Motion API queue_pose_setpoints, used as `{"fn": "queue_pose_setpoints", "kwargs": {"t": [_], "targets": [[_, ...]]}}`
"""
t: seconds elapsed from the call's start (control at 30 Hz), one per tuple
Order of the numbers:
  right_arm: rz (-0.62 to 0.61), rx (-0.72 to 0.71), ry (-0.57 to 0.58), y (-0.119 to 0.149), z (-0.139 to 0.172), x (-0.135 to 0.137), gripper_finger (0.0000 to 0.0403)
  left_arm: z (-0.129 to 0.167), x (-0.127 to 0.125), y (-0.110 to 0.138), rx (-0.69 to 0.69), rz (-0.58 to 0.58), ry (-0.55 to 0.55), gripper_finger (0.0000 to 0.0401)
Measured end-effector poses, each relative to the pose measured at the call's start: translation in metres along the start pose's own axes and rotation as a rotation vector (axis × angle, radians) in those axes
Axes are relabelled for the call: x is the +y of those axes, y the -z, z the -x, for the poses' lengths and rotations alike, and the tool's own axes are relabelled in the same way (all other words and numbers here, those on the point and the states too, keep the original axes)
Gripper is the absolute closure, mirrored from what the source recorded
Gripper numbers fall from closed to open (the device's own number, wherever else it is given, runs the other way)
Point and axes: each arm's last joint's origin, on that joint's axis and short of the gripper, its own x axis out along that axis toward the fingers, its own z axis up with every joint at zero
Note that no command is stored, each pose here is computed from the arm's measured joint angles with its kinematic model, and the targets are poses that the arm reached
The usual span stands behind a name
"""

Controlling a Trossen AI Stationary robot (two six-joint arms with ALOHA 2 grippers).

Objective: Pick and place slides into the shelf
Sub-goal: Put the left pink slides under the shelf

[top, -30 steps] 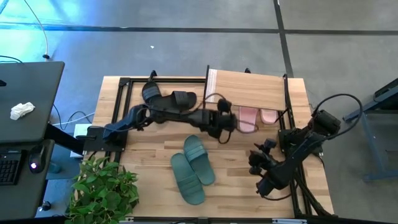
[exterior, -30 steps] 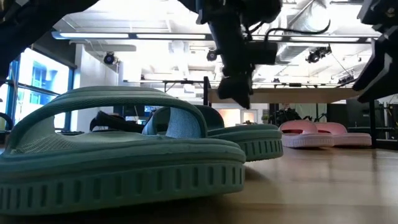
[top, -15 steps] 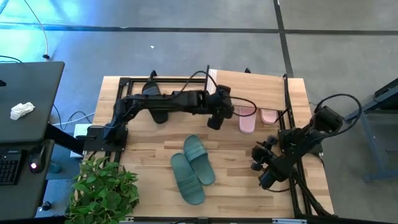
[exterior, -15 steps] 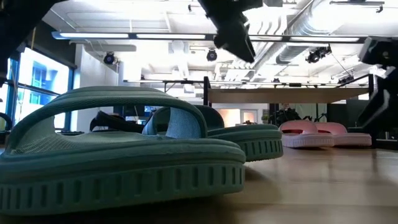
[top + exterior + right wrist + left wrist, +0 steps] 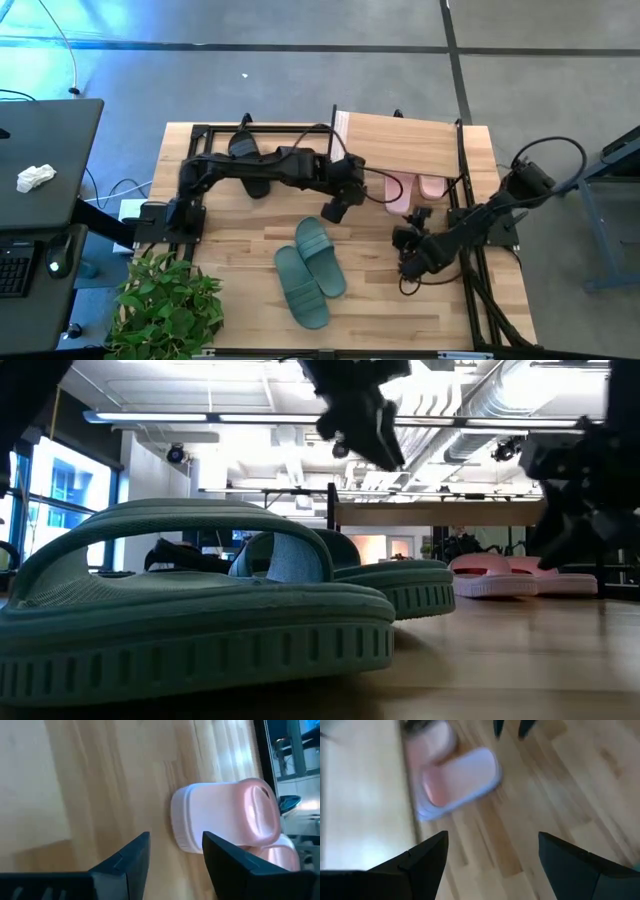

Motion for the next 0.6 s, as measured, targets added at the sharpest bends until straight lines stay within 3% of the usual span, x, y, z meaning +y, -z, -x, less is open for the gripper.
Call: {"fn": "queue_pose_setpoints", "kwargs": {"t": [0.27, 0.6], "targets": [[0.047, 0.047, -0.055, -0.014, -0.017, -0.008, 0.0231, 0.027, -0.001, 0.02, -0.09, 0.035, -0.106, 0.0112], [0.072, 0.106, -0.102, -0.026, -0.038, -0.023, 0.0231, 0.037, -0.012, 0.054, -0.056, 0.076, -0.141, 0.0112]]}}
